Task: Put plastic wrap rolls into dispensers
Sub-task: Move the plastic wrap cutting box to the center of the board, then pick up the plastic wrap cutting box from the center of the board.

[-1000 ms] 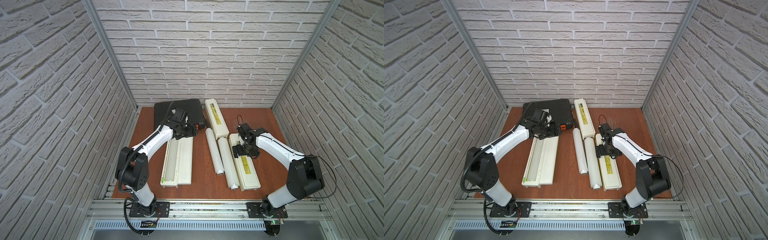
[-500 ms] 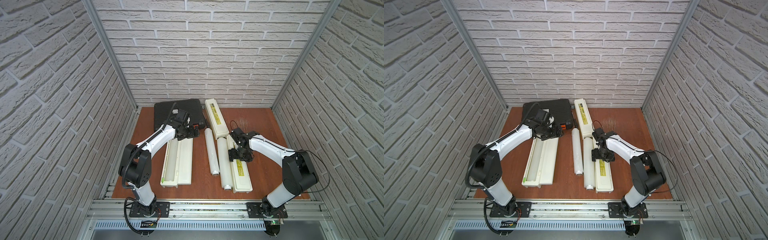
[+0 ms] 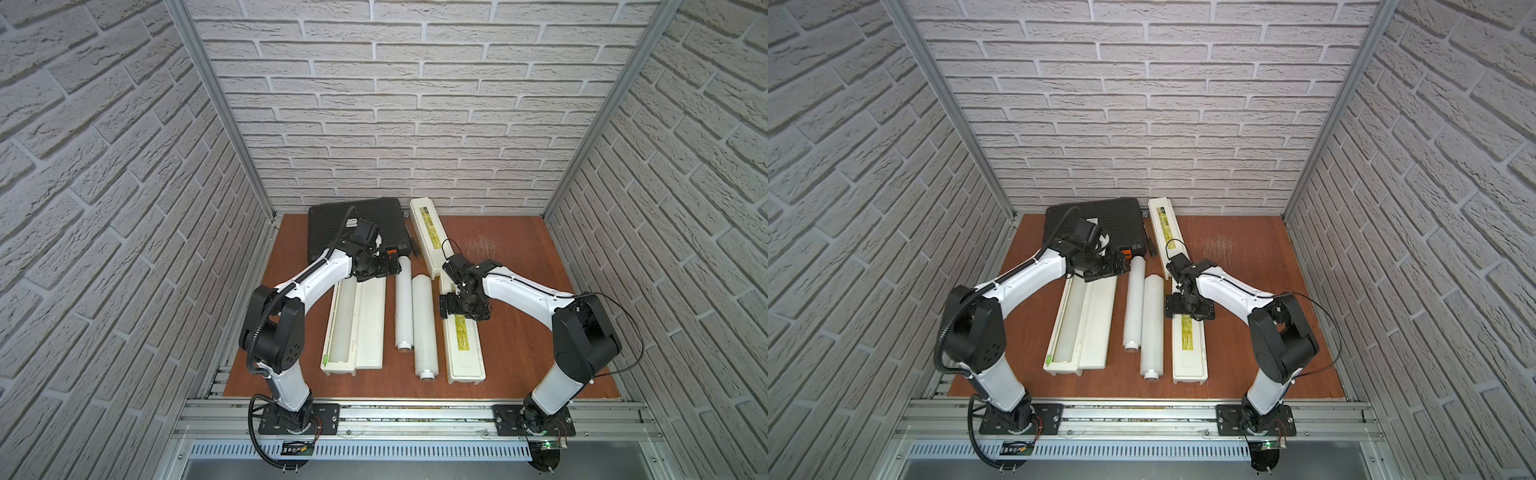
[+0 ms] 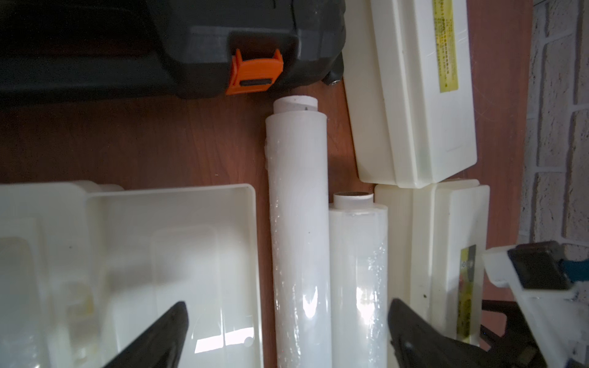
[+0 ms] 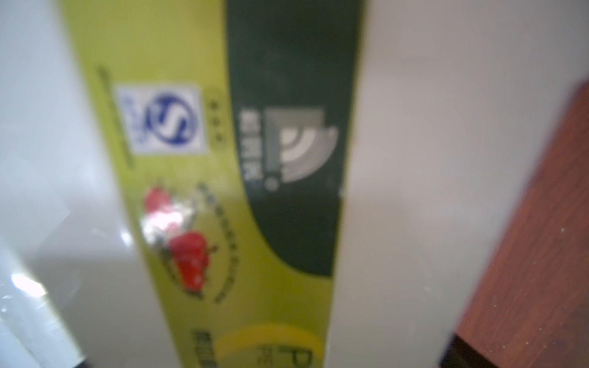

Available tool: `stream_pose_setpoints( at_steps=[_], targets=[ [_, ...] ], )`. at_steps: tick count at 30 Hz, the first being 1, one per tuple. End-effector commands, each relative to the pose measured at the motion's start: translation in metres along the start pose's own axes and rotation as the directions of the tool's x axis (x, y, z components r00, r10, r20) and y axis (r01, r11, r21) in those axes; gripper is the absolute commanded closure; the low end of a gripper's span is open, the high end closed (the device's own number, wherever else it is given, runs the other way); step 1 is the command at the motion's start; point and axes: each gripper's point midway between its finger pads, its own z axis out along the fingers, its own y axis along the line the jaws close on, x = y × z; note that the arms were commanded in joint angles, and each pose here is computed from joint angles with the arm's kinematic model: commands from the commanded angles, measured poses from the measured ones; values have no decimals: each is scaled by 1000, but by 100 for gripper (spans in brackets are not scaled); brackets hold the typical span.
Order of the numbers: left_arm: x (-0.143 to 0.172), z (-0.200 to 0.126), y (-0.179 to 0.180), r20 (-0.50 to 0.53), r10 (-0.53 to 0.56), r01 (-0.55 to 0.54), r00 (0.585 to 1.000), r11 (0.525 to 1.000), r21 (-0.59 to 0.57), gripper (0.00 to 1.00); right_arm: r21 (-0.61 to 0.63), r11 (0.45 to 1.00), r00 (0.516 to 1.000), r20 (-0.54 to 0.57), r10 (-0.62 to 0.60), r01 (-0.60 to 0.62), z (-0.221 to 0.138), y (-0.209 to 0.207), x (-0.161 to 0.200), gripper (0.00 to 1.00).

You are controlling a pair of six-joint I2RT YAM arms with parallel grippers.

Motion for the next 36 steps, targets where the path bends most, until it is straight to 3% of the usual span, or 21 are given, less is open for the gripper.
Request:
stream_pose_setpoints(
  at_steps=[1,5,12,18,23,28,32,36],
  targets=[
    [-4,1,-8,14,20,-20,1000,999,30,3,9,1000,1000,10,-12,12,3,3,-12,0],
    [-4,2,-8,12,16,-17,1000,999,30,3,-16,1000,1000,7,-20,20,11,10,-18,0],
    [-7,9,-14,13,1,-2,1000,998,66,2,-62,997,999,2,-44,44,9,15,-22,14],
    [-12,12,-43,21,-15,9,1000,968,250,2,-209,968,990,63,-125,135,-22,27,-21,23],
    [-18,1,-65,62,-40,9,997,898,440,2,-384,883,962,154,-227,270,-62,50,-13,25],
    [-17,-11,-80,83,-48,-5,995,837,548,2,-501,813,954,200,-224,296,-77,58,-15,25],
    [-21,-27,-97,125,-47,-47,991,756,653,2,-650,681,940,270,-208,337,-108,76,-21,27],
    [-16,-32,-99,146,-40,-74,988,717,693,2,-712,588,923,301,-238,384,-132,88,-21,27]
  ],
)
